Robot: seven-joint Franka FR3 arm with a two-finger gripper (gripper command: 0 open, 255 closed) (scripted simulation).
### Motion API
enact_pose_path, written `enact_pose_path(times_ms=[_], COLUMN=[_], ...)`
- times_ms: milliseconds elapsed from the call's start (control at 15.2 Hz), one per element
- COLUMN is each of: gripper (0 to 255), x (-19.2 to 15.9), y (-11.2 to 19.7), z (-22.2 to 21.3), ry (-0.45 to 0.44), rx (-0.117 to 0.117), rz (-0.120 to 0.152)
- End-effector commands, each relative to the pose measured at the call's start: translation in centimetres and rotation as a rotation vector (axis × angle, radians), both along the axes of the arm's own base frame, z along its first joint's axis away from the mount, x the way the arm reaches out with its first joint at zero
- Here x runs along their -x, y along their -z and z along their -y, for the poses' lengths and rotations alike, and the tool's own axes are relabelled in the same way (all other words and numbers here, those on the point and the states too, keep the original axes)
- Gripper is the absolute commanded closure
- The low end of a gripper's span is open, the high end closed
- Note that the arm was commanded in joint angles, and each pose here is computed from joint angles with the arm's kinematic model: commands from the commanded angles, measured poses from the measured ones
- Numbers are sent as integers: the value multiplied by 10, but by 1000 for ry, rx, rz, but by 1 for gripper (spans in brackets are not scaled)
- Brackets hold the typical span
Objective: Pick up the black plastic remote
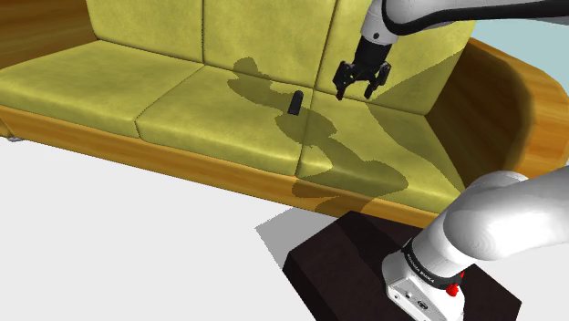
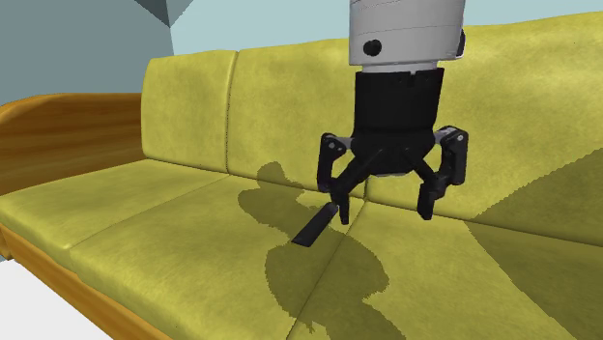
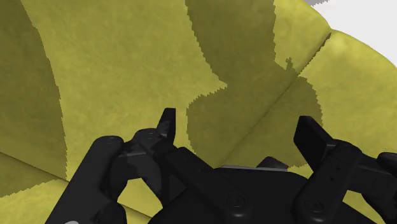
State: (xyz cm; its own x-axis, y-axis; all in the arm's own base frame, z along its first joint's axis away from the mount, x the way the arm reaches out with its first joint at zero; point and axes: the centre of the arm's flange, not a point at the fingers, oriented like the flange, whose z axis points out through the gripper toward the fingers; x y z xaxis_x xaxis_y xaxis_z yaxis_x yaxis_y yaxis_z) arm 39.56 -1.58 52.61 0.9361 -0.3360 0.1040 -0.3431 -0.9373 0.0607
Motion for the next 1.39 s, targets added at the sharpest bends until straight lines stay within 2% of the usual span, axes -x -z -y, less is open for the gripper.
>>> enact_pose_path(times_ms=[0, 660, 1320], gripper=[0, 0, 0], x=[-24, -140, -253], y=[13, 66, 111], z=[-3, -2, 24], ry=[46, 265, 478], rx=[4, 25, 46], rz=[13, 70, 125])
